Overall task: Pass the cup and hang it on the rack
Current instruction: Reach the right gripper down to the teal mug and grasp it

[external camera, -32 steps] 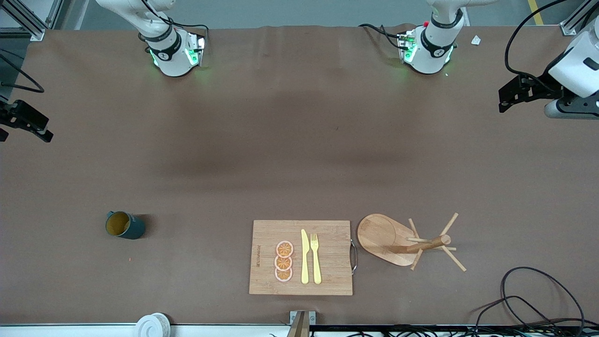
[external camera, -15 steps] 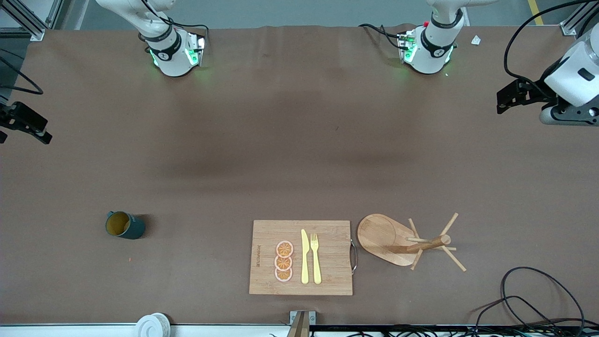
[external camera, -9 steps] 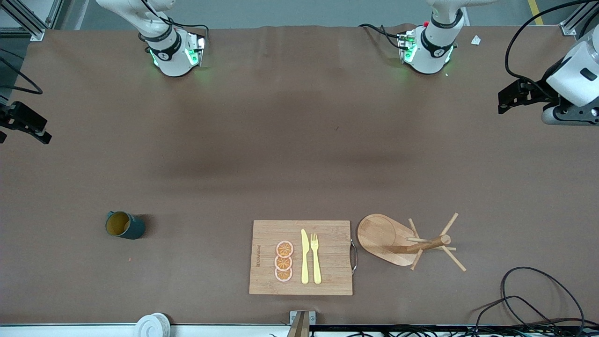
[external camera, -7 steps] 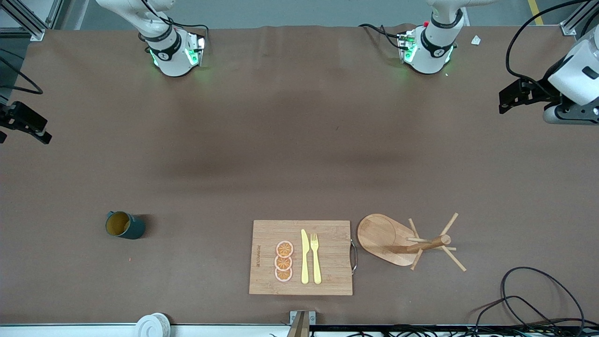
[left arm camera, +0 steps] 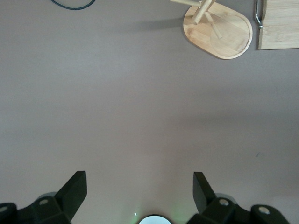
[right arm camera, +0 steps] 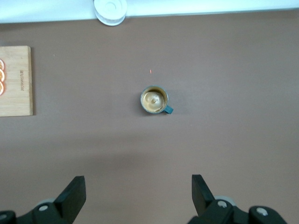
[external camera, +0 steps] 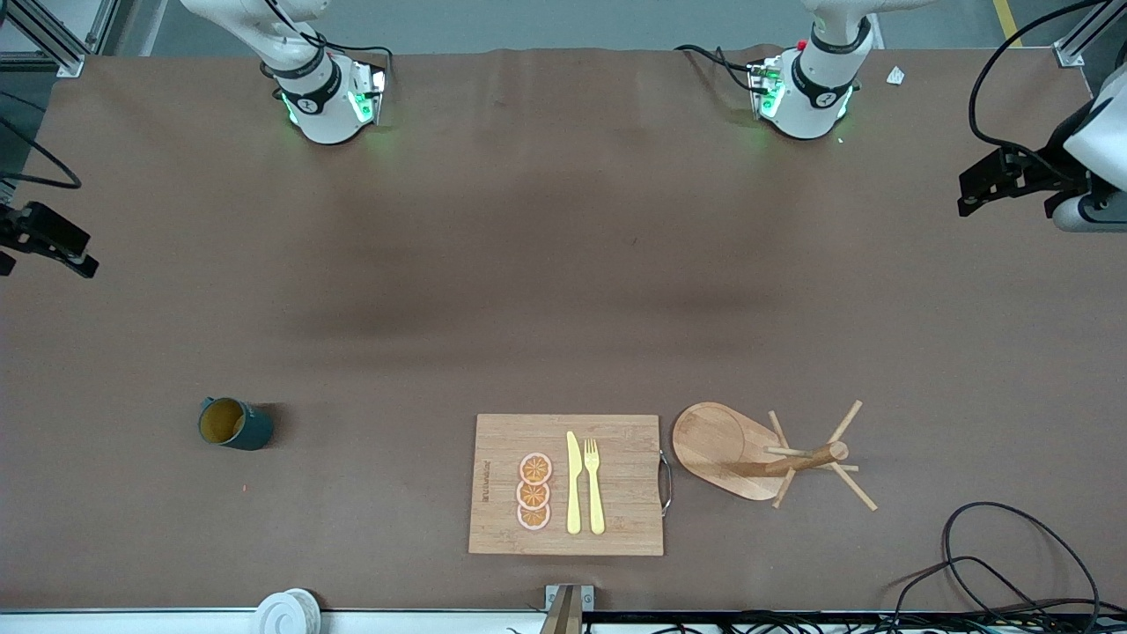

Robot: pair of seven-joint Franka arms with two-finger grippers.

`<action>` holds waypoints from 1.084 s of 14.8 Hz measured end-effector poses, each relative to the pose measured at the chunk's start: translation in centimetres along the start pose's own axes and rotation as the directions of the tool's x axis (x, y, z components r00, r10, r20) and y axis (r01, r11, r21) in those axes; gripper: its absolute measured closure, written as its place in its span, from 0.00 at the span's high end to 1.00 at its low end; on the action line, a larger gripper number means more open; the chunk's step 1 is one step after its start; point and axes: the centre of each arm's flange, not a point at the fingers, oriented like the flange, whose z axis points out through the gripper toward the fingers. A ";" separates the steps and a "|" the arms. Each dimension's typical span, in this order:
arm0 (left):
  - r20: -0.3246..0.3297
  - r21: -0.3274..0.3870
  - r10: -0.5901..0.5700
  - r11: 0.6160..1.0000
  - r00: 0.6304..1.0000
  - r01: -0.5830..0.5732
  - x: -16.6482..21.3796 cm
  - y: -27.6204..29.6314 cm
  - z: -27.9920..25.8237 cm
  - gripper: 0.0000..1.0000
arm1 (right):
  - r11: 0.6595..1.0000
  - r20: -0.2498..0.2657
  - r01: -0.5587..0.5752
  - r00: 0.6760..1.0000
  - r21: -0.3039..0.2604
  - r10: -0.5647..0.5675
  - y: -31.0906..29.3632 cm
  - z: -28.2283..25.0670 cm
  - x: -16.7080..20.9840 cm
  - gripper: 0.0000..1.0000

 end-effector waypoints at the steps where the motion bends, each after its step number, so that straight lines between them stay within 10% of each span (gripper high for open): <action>1: 0.005 -0.001 -0.001 1.000 1.000 0.001 0.2 -0.1 0.3 1.00 | 1.000 0.022 0.002 1.000 0.001 -0.002 -0.1 1.4 0.5 1.00; 9: 0.005 -0.003 -0.013 1.000 1.000 0.013 0.4 -0.8 0.3 1.00 | 1.000 0.176 0.006 0.984 0.003 -0.007 -0.3 12.7 3.8 1.00; 16: 0.002 -0.003 -0.014 1.000 1.000 0.014 0.4 -0.8 0.2 1.00 | 1.000 0.165 0.013 0.986 0.003 -0.013 -0.8 23.1 6.9 1.00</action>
